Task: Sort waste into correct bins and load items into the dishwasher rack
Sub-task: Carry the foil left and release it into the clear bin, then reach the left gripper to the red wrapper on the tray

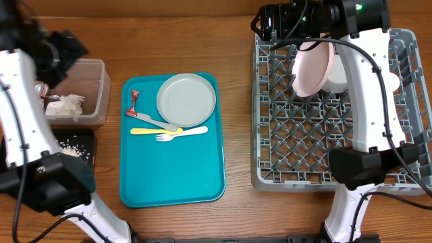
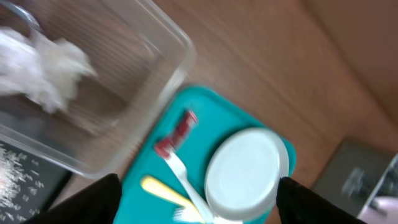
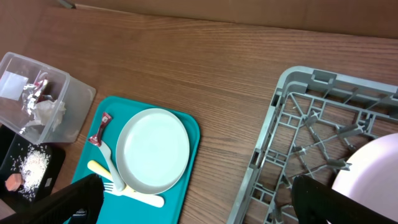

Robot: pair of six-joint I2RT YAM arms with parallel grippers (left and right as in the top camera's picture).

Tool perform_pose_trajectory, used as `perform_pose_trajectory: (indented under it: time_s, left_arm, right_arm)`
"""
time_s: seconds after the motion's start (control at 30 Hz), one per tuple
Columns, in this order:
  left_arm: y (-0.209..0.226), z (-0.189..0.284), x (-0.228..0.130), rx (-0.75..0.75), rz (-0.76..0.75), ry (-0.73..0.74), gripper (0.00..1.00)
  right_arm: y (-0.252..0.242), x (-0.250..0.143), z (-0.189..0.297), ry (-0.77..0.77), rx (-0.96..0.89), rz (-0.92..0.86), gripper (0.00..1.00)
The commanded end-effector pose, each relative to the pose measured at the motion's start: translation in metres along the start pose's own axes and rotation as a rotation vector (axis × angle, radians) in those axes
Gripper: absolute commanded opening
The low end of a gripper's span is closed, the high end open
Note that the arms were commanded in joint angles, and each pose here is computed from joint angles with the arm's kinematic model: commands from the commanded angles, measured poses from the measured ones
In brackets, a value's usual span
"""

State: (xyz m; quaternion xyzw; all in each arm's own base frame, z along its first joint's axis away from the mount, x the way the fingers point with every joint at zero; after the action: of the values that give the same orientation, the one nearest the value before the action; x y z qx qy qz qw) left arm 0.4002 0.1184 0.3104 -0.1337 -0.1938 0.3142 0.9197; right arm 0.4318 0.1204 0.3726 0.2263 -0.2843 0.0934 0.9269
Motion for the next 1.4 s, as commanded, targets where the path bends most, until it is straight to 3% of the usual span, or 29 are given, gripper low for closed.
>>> perform_pose_trajectory:
  time_s: [0.0,0.23,0.4,0.53,0.63,0.93,1.0,1.07,1.37]
  left_arm:
    - [-0.040,-0.002,-0.025,0.104,-0.157,-0.010,0.75]
    - [-0.075,-0.031,-0.052,0.243,-0.298,-0.034,0.91]
    - [-0.074,-0.056,-0.058,0.294,-0.315,0.024,0.92]
    - [-0.069,-0.075,-0.061,0.323,-0.340,0.094,0.87]
    - [-0.069,-0.089,-0.064,0.330,-0.398,0.138,0.76]
    - [-0.056,-0.121,-0.061,0.419,-0.475,0.193,0.78]
    - [-0.052,-0.132,-0.062,0.427,-0.494,0.222,0.76]
    - [-0.050,-0.145,-0.064,0.420,-0.517,0.258,0.66]
    - [-0.039,-0.203,-0.071,0.407,-0.553,0.356,0.64]
  right_arm:
    - [0.001,0.001,0.007,-0.019,-0.007,0.009,1.00]
    - [0.001,0.001,0.007,-0.019,-0.007,0.009,1.00]
    - [0.001,0.001,0.007,-0.019,-0.007,0.009,1.00]
    - [0.001,0.001,0.007,-0.019,-0.007,0.009,1.00]
    - [0.001,0.001,0.007,-0.019,-0.007,0.009,1.00]
    - [0.001,0.001,0.007,-0.019,-0.007,0.009,1.00]
    - [0.001,0.001,0.007,-0.019,-0.007,0.009,1.00]
    - [0.001,0.001,0.007,-0.019,-0.007,0.009,1.00]
    - [0.001,0.001,0.007,-0.019,-0.007,0.009,1.00]
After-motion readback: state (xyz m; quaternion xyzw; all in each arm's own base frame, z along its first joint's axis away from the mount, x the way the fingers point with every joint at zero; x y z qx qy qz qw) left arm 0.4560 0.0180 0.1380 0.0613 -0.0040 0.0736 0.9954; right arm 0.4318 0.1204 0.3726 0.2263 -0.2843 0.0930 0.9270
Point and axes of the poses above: each gripper's point midway between its finger pads, its own z axis back along the fingers, its own y axis along the line the jaws close on, x = y × z, the point moved 8 cm from there along z, back along the fingers, and after that the axes turned 3 degrees about -z, right-handed, at the moved point
